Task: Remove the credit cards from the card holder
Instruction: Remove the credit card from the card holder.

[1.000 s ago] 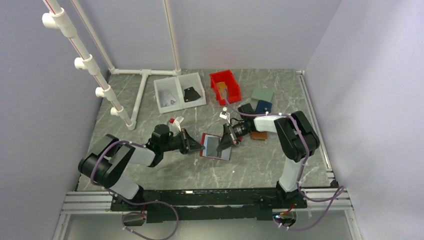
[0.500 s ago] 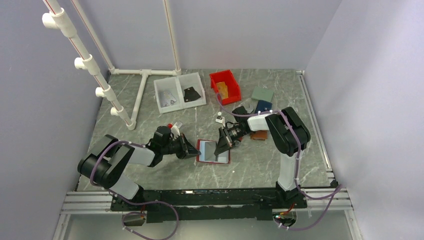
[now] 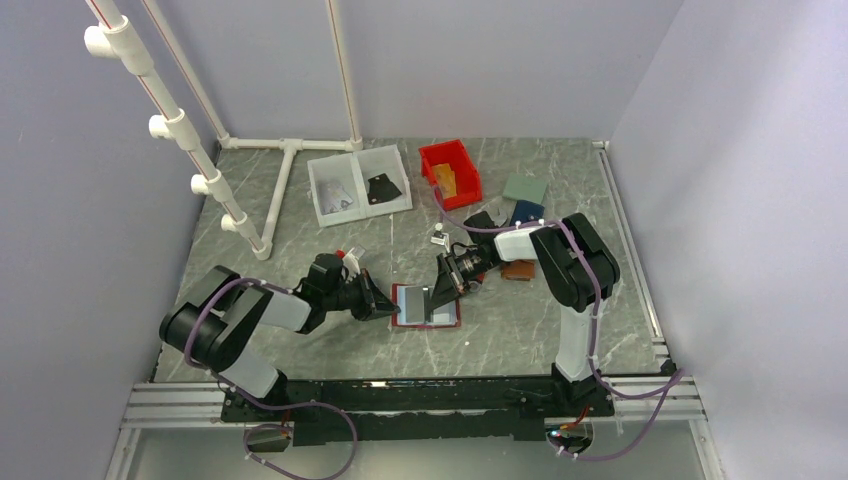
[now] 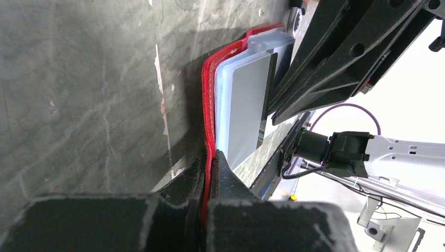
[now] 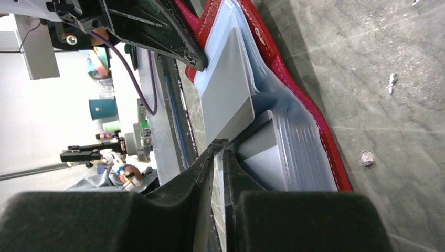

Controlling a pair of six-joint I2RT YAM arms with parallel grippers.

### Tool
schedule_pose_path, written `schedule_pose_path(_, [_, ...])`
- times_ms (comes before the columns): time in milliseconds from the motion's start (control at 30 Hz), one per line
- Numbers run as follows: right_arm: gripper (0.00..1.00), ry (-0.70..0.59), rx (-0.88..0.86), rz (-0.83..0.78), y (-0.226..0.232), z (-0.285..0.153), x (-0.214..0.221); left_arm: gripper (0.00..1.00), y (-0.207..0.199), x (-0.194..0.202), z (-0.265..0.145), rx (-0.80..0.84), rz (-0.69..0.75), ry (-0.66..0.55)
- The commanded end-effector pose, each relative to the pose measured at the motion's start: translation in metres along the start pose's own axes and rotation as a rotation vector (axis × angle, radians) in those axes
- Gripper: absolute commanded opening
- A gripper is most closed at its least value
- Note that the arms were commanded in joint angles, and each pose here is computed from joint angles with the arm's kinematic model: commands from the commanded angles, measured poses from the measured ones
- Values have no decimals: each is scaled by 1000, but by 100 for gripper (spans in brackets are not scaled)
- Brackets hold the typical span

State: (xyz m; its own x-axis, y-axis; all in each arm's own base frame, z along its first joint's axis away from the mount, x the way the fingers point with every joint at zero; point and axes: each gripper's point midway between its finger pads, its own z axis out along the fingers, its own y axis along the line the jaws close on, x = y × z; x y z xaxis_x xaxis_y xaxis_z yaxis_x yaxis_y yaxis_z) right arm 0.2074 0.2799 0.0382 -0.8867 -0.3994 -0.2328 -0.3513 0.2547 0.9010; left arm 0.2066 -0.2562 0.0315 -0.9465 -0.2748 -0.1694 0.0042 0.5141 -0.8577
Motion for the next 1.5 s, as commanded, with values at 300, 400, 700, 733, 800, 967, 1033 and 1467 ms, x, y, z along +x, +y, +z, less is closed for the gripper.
schedule_pose_path(300, [17,-29,46,5,-8,0,-13,0,3,6,0,8,14,26])
schedule_pose_path(400, [26,-36,69,21,-12,0,-14,0,3,6,0,9,15,30])
schedule_pose_path(700, [34,-44,115,58,-17,3,-16,0,-2,7,2,31,19,43])
schedule_pose_path(733, [33,-43,118,61,-17,4,-17,0,-3,7,3,33,22,47])
schedule_pose_path(800, [34,-40,130,67,-19,5,-17,0,-5,8,5,33,26,53])
schedule_pose_path(967, [35,-49,202,83,-29,4,-19,0,-5,10,6,33,27,56])
schedule_pose_path(1033, [38,-53,224,88,-31,3,-20,0,-6,10,6,35,30,56])
schedule_pose_path(1467, [44,-41,375,66,-47,0,-20,0,-3,11,8,12,27,57])
